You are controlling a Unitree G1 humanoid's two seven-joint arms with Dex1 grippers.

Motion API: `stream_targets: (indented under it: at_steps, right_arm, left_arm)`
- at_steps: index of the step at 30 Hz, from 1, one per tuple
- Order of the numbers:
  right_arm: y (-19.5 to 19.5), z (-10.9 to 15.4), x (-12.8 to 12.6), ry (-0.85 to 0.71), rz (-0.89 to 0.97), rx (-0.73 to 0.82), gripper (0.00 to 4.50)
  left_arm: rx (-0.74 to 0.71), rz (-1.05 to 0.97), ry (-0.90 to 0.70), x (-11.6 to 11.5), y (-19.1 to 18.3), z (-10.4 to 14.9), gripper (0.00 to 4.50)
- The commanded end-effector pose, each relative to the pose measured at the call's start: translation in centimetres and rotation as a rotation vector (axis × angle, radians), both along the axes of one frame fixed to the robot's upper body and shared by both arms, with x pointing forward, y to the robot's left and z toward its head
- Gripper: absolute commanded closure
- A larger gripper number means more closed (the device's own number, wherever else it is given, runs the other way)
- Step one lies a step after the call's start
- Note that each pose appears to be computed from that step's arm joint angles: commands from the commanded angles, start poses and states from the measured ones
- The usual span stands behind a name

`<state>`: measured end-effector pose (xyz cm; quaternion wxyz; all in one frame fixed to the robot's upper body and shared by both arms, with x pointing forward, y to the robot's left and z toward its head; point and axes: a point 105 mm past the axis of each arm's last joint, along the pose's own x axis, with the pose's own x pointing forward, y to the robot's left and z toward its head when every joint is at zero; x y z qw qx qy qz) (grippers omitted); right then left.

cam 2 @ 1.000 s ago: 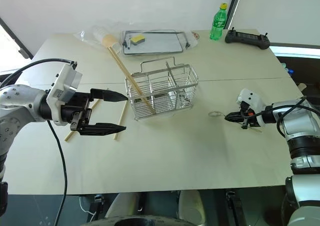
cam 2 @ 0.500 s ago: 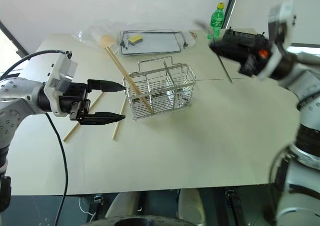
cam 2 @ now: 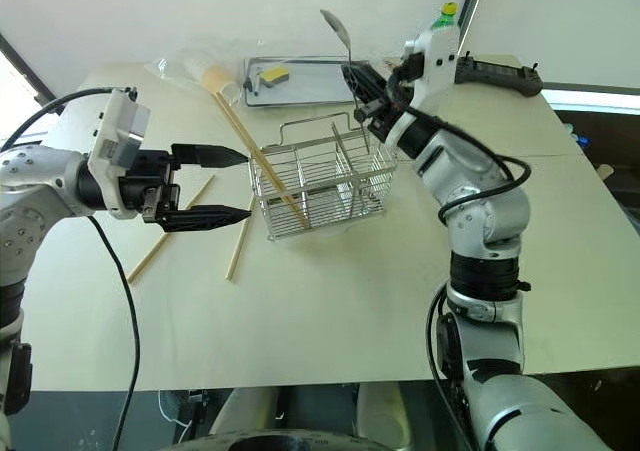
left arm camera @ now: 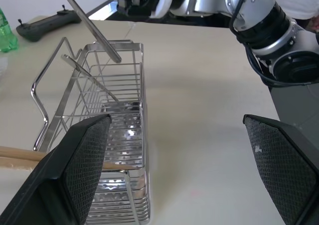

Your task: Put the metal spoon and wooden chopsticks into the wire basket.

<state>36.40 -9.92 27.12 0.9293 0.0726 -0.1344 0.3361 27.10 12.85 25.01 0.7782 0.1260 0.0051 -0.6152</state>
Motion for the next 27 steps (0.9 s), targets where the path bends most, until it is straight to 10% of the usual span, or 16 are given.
stream_targets:
  at_steps: [1,9,20,27]
  right_arm:
    - [-0.5,1.3,-0.5,-0.064,-0.018,0.031,3.84]
    - [-1.3,0.6,-0.5,-0.049,-0.058,0.017,0.05]
    - [-4.5,2.4,-1.4,-0.099,-0.107,-0.083,0.05]
    - [-8.3,5.4,-7.4,-0.120,0.096,-0.404,0.05]
  left_arm:
    - [-0.026,0.026,-0.087,0.3,0.2,1.9,0.00]
    - [-0.033,0.025,-0.091,0.4,0.1,1.9,0.00]
    - [-0.041,0.030,-0.112,1.4,0.2,2.3,0.00]
    - [-0.110,0.207,-0.155,3.4,3.3,5.1,0.00]
